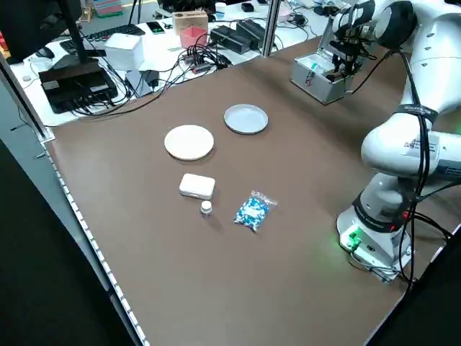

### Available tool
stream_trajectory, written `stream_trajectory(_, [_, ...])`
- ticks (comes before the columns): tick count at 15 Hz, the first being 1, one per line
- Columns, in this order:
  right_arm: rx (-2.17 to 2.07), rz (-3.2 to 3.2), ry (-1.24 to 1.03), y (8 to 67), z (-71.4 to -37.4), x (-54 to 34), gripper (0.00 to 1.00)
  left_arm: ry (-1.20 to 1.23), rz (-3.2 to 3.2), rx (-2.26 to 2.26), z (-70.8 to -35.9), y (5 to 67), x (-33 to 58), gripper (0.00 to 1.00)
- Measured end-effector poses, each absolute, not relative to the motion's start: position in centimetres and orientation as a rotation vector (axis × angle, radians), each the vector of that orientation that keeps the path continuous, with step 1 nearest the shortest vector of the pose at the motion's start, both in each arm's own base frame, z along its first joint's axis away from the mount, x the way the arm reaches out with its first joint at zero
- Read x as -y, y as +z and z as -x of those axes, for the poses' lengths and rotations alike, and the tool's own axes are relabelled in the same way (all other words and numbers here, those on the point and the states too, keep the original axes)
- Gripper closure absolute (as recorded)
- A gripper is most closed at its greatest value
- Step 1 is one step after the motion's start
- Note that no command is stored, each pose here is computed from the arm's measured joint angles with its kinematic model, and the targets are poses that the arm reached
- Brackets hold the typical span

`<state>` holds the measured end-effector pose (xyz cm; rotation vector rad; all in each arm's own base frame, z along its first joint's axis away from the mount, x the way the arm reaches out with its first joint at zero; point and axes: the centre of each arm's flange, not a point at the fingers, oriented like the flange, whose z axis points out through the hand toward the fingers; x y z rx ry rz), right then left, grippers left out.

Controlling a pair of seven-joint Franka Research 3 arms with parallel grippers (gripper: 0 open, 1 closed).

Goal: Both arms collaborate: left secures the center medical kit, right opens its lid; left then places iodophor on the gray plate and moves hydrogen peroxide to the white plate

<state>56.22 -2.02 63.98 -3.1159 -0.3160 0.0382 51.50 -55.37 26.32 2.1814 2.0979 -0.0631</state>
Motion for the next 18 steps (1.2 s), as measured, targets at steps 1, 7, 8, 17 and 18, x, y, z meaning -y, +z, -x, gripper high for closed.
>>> stream_trajectory(1, [0.317, 3.116, 0.038, 64.0, -56.2, 2.0, 0.01, -0.063, -2.181, -2.098, -51.5, 26.3, 55.4, 0.38])
stream_trajectory(7, [0.321, 3.115, 0.041, 63.9, -56.2, 1.9, 0.01, -0.062, -2.175, -2.102, -51.7, 26.2, 55.3, 0.67])
stream_trajectory(8, [0.322, 3.115, 0.042, 63.9, -56.2, 1.8, 0.01, -0.062, -2.171, -2.103, -51.8, 26.3, 55.2, 0.67])
stream_trajectory(17, [0.329, 3.114, 0.047, 63.8, -56.2, 1.6, 0.01, -0.074, -2.065, -2.101, -54.6, 33.1, 53.2, 0.67])
stream_trajectory(18, [0.330, 3.114, 0.047, 63.8, -56.2, 1.5, 0.01, -0.081, -2.036, -2.112, -55.6, 34.4, 52.0, 0.67])
